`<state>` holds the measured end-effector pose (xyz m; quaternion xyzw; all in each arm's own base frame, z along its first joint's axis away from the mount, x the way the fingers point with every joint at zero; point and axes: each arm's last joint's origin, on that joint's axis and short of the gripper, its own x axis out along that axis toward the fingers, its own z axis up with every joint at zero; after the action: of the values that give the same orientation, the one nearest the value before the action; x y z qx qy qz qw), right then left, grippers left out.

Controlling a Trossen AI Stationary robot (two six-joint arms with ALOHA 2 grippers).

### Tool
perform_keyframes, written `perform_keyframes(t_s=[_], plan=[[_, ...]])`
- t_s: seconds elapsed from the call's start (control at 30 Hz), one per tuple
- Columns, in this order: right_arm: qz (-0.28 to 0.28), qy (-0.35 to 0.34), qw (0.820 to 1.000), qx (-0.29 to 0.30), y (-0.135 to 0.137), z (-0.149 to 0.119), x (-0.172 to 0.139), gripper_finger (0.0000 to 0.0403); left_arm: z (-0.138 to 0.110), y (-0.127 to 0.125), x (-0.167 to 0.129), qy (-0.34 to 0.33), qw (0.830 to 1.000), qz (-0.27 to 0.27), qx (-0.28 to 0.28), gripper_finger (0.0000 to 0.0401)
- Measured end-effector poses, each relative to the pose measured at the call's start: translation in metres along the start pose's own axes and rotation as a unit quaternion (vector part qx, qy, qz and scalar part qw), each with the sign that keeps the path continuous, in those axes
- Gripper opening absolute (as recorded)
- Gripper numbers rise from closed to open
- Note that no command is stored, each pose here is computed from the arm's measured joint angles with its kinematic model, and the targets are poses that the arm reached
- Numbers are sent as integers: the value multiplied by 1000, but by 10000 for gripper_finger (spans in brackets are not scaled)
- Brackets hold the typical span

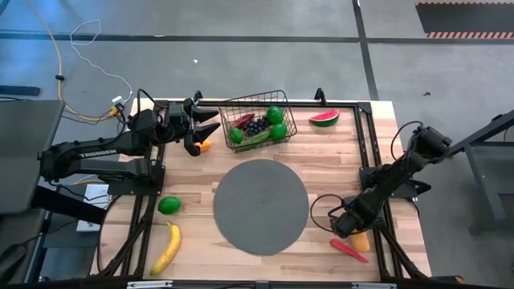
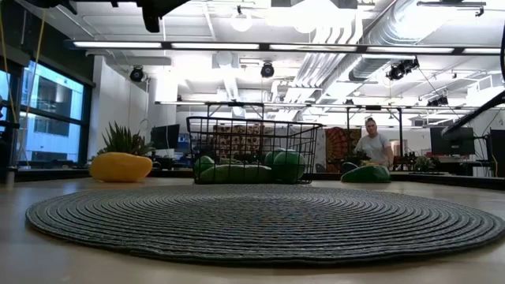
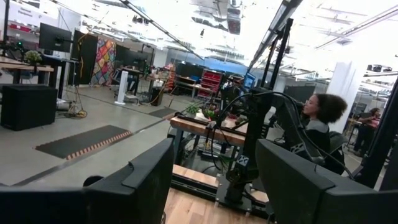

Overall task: Build produce basket
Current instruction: Put the bottom yellow mango into the black wire basket

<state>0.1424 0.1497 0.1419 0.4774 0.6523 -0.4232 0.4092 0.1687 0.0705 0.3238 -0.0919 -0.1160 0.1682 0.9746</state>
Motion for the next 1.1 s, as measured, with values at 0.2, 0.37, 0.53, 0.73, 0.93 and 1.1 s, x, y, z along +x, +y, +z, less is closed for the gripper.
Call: perform_keyframes(t_s=[0.2,0.37,0.53,0.73,0.93,1.1], plan=[[103,-11,991,-88,-3,6,-31,208,0,0,0,-1,1000,3,0,216],[271,-71,945,-168,-3,24,-74,207,0,0,0,-1,1000,3,0,216],[439,-180,844,-248,5,46,-121,207,0,0,0,-1,1000,3,-1,216],[527,-344,717,-300,18,81,-164,207,0,0,0,-1,998,3,-62,216],[563,-500,575,-320,19,112,-205,207,-1,-1,0,6,993,-13,-118,216],[547,-560,522,-339,12,126,-224,207,-1,-3,0,15,986,-33,-164,216]])
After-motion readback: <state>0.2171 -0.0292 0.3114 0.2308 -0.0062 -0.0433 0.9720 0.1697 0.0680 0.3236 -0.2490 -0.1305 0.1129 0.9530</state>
